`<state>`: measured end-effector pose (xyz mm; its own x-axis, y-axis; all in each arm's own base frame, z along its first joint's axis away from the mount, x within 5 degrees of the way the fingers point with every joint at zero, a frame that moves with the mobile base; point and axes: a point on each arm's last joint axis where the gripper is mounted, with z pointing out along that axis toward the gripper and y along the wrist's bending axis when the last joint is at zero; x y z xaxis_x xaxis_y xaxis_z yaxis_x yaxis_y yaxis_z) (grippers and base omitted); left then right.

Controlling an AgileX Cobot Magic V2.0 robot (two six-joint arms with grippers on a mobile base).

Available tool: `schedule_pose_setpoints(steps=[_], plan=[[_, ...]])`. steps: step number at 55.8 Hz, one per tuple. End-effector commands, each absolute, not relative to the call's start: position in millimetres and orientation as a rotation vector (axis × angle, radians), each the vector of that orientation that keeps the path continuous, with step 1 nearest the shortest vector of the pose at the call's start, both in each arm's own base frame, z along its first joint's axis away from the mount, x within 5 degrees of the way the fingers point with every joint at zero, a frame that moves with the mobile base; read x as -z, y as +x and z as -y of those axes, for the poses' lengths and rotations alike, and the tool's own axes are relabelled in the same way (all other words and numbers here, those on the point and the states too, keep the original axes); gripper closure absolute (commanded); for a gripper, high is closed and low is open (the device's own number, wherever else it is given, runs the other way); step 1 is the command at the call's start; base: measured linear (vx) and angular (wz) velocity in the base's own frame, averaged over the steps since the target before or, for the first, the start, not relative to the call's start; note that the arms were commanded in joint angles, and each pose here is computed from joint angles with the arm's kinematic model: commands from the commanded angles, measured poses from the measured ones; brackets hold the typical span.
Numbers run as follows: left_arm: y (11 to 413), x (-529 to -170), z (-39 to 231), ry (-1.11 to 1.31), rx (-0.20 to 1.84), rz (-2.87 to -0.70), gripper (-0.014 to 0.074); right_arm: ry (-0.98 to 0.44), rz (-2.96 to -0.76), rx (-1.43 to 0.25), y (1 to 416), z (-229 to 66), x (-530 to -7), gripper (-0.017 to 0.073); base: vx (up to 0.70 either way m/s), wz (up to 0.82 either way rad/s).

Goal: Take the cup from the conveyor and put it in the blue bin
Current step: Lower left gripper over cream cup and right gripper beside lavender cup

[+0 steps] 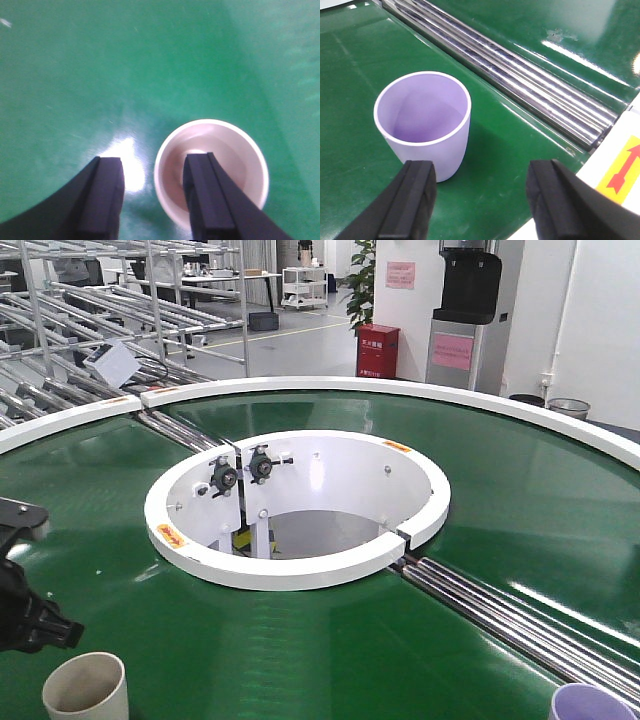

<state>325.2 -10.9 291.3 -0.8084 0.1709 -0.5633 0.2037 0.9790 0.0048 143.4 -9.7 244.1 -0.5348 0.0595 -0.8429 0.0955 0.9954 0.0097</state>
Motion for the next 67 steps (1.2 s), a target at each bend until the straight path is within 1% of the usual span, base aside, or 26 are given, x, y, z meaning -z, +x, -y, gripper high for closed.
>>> schedule_pose_setpoints(steps=[1, 23, 31, 36, 42, 46, 53, 67], plan=[[333, -305, 15, 0.255, 0.097, -2.464, 0.0162, 0.083, -2.038, 0.054, 150, 10, -260, 0.0089, 0.00, 0.00], [352, -264, 15, 0.255, 0.112, -2.578, 0.0162, 0.055, -2.033, 0.073, 150, 10, -261, 0.0089, 0.00, 0.00], [357, -254, 15, 0.252, 0.112, -2.593, 0.0162, 0.118, -2.032, 0.026, 150, 10, -260, 0.0090, 0.00, 0.00], [359, -248, 15, 0.252, 0.114, -2.610, 0.0166, 0.202, -2.043, -0.030, 151, 9, -265, 0.0097, 0.00, 0.00], [359, -245, 15, 0.255, 0.117, -2.624, 0.0183, 0.304, -2.108, -0.066, 160, 11, -285, 0.0110, 0.00, 0.00], [359, -245, 15, 0.255, 0.117, -2.624, 0.0210, 0.316, -2.193, -0.032, 172, 13, -300, 0.0111, 0.00, 0.00], [361, -246, 15, 0.251, 0.112, -2.610, 0.0271, 0.282, -2.326, 0.067, 203, 19, -318, 0.0111, 0.00, 0.00], [359, -245, 15, 0.256, 0.118, -2.628, 0.0426, 0.204, -2.528, 0.136, 265, 23, -312, 0.0111, 0.00, 0.00]])
